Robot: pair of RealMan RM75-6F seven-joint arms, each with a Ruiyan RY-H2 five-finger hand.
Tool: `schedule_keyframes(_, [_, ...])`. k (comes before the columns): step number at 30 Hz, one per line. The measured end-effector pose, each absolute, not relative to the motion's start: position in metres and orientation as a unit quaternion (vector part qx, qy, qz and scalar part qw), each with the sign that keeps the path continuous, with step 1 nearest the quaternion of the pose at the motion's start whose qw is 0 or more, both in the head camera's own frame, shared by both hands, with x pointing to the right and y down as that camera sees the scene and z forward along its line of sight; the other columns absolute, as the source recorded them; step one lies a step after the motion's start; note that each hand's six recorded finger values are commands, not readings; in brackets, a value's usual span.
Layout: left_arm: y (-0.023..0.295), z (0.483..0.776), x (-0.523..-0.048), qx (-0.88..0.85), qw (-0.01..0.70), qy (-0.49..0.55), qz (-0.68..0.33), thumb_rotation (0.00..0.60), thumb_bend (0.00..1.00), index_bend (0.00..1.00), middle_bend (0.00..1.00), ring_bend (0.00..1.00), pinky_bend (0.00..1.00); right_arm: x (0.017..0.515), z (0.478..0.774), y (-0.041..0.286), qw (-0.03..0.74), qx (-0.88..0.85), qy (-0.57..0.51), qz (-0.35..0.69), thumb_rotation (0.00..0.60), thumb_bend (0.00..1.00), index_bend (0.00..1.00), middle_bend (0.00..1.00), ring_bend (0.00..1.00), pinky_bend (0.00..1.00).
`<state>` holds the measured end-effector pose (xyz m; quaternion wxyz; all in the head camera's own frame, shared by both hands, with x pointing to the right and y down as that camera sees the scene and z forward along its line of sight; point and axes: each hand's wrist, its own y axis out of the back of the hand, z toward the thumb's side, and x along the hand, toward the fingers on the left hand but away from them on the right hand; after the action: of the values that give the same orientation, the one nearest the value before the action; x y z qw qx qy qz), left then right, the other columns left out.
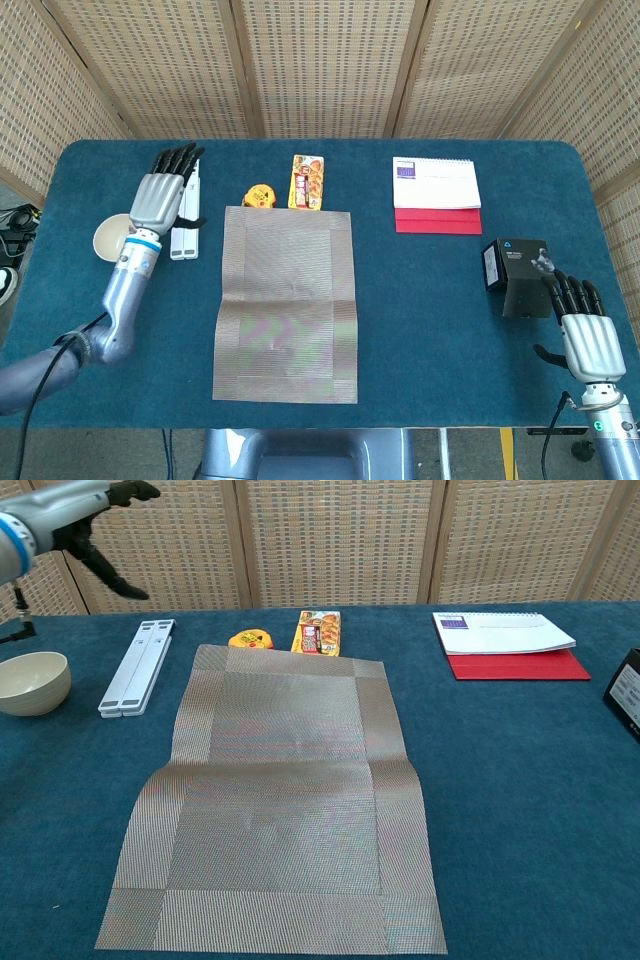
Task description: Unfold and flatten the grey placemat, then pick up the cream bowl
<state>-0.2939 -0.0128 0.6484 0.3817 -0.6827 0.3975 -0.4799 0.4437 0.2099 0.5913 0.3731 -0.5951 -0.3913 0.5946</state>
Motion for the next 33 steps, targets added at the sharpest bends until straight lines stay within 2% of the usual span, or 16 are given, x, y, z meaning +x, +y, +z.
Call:
schedule_keyframes(9, [0.094,0.605,-0.363,-0.640,0.416,0.371,-0.528,0.600,0.00,0.00,0.00,0.00,0.00,0.429,0.606,0.215,0.387,-0.606,-0.356,0.597,0.600,0.00,0.07,0.00,0.00,0.00])
schedule_keyframes(15, [0.136,0.577,-0.396,-0.604,0.422,0.357,-0.575,0.600,0.00,0.00,0.00,0.00,0.00,0.403,0.618,0.218,0.416,-0.641,-0.307,0.567,0.600,0.00,0.09,0.00,0.00,0.00])
schedule_keyframes(26, [0.151,0.581,-0.408,-0.603,0.422,0.346,-0.582,0.600,0.00,0.00,0.00,0.00,0.00,0.318,0.635,0.235,0.497,-0.737,-0.143,0.435,0.600,0.00,0.14,0.00,0.00,0.00])
schedule_keyframes(33, [0.153,0.578,-0.409,-0.607,0.423,0.354,-0.572,0.600,0.00,0.00,0.00,0.00,0.00,0.264,0.647,0.254,0.513,-0.781,-0.055,0.351,0.600,0.00,0.16,0.00,0.00,0.00])
